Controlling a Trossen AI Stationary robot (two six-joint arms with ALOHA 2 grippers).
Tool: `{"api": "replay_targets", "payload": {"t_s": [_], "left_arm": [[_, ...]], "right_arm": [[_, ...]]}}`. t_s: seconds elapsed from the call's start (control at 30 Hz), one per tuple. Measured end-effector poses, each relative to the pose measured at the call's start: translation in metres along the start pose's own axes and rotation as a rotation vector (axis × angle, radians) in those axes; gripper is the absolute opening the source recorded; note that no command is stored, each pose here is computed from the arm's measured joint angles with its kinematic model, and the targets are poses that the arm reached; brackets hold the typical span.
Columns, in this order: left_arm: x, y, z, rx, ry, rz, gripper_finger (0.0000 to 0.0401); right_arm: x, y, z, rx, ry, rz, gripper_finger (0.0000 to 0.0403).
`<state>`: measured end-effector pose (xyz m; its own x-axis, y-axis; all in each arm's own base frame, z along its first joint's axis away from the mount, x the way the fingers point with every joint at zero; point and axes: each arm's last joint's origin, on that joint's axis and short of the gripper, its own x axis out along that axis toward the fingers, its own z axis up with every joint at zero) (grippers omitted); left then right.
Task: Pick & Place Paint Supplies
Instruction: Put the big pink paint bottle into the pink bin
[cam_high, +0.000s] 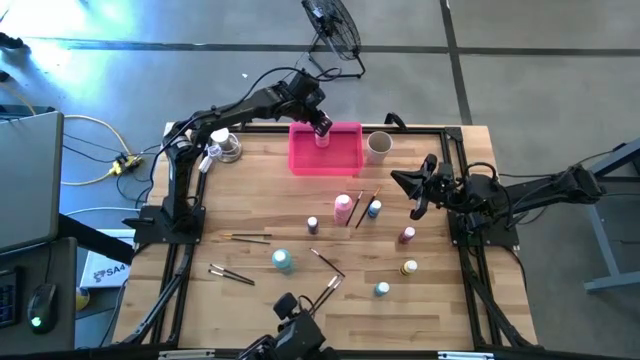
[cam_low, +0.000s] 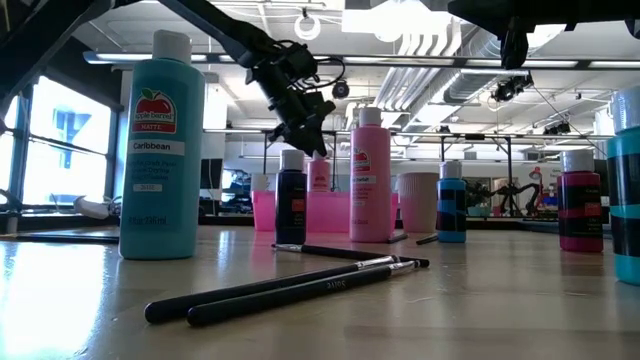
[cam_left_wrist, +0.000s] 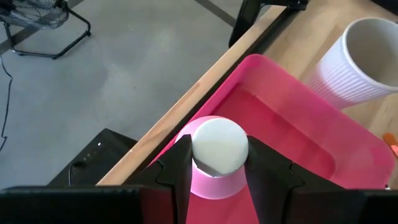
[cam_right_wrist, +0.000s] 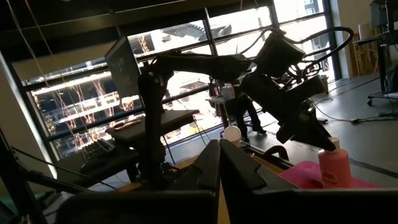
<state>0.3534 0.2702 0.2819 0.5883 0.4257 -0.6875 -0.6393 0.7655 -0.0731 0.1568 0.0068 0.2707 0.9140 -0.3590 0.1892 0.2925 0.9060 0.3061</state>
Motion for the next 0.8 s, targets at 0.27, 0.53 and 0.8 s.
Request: {"api": "replay_targets", "payload": {"t_s": [0.27,0.53,0.8], "left_arm": [[0.0011,0.0001,-0.0008,0.001,0.004,0.006,0.0155],[0.0013,0.0002,-0.0010,-0.001,0.005,0.011,0.0168],[0.0013,0.0002,-0.0013,0.006,0.009,0.004,0.0169]], "right_arm": [[0.0000,0.0000,0.0000,0.000,0.000,0.000,0.0002],[0.0000,0.0000,0.0000,0.000,0.000,0.000,0.0002],[0.0000,0.0000,0.0000,0.000,0.000,0.000,0.0002]]}}
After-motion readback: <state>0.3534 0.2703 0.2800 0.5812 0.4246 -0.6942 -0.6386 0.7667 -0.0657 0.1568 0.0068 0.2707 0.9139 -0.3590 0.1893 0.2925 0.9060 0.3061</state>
